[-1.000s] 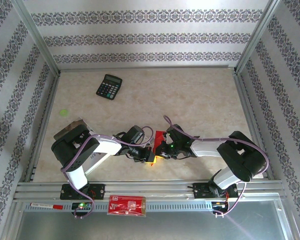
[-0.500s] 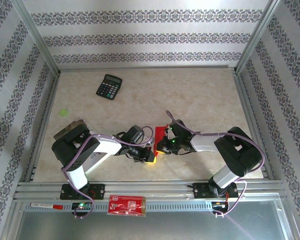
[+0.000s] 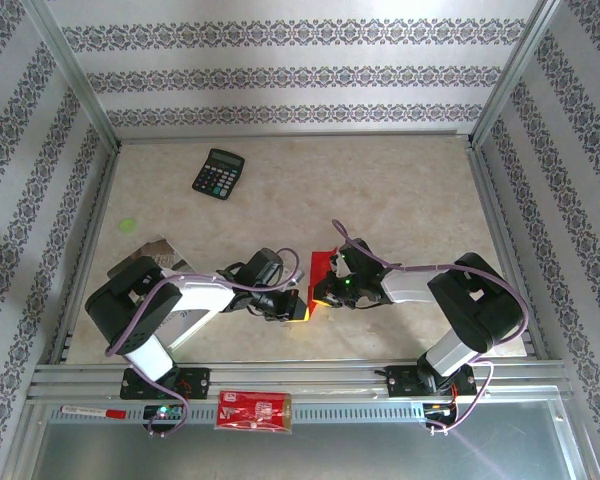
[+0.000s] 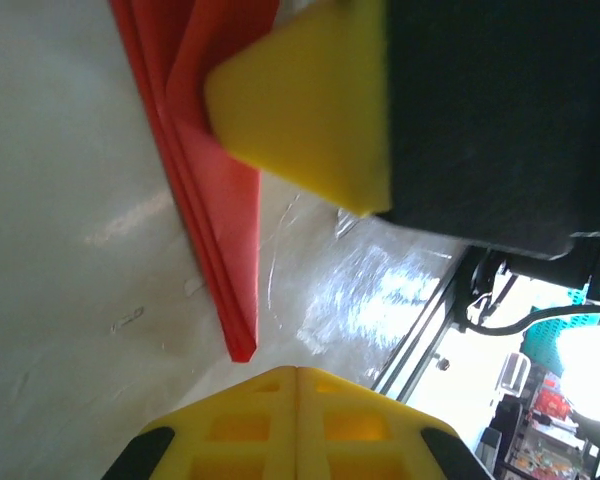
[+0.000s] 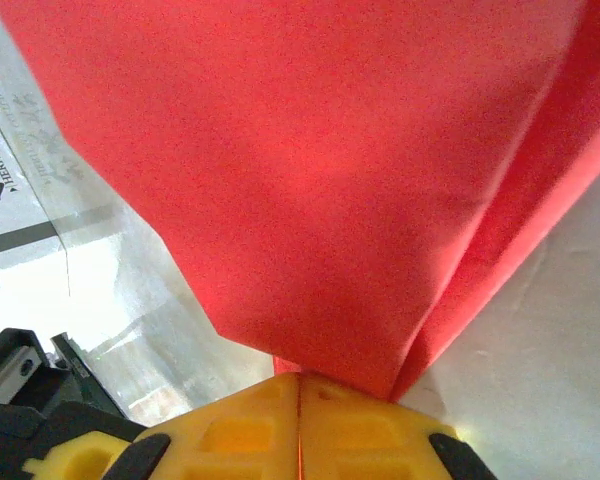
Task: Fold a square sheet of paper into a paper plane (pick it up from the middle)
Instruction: Fold the wing for the fifth time at the center of the table.
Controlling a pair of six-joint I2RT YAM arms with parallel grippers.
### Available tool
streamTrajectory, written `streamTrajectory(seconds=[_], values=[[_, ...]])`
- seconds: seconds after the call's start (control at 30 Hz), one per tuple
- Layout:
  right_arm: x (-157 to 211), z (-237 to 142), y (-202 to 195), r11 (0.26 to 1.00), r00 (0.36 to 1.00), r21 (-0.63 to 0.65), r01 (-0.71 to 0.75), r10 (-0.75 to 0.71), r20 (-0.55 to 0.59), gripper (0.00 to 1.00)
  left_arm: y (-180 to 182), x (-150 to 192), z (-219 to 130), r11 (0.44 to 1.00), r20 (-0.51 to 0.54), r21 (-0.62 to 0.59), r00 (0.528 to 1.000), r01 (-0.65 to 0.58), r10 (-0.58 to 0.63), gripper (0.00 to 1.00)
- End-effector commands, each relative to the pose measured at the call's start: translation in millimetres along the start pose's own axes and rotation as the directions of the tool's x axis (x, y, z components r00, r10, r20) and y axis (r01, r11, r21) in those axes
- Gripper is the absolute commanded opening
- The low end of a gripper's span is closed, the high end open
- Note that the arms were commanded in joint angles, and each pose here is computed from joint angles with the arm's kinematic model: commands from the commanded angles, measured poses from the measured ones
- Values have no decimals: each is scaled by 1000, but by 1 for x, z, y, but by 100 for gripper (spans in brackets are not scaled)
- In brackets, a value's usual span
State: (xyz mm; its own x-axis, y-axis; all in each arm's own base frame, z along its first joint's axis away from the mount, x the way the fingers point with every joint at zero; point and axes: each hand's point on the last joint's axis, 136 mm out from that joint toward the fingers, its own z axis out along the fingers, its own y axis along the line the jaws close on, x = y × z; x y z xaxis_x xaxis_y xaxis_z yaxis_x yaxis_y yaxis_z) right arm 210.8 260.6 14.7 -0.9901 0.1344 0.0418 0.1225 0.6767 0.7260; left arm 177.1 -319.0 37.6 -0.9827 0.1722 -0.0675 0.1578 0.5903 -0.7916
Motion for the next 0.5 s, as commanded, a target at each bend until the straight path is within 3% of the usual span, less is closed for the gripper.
streamTrajectory(seconds=[0.0,0.47], values=[[7,3,-16,998,1000,54,-19,19,3,8,-2,-20,-1,1000,43,-4,999,13,-13,6],[7,4,-18,998,1000,60,-23,23,1,8,11,-30,12,998,24,-35,999,45,-45,7]])
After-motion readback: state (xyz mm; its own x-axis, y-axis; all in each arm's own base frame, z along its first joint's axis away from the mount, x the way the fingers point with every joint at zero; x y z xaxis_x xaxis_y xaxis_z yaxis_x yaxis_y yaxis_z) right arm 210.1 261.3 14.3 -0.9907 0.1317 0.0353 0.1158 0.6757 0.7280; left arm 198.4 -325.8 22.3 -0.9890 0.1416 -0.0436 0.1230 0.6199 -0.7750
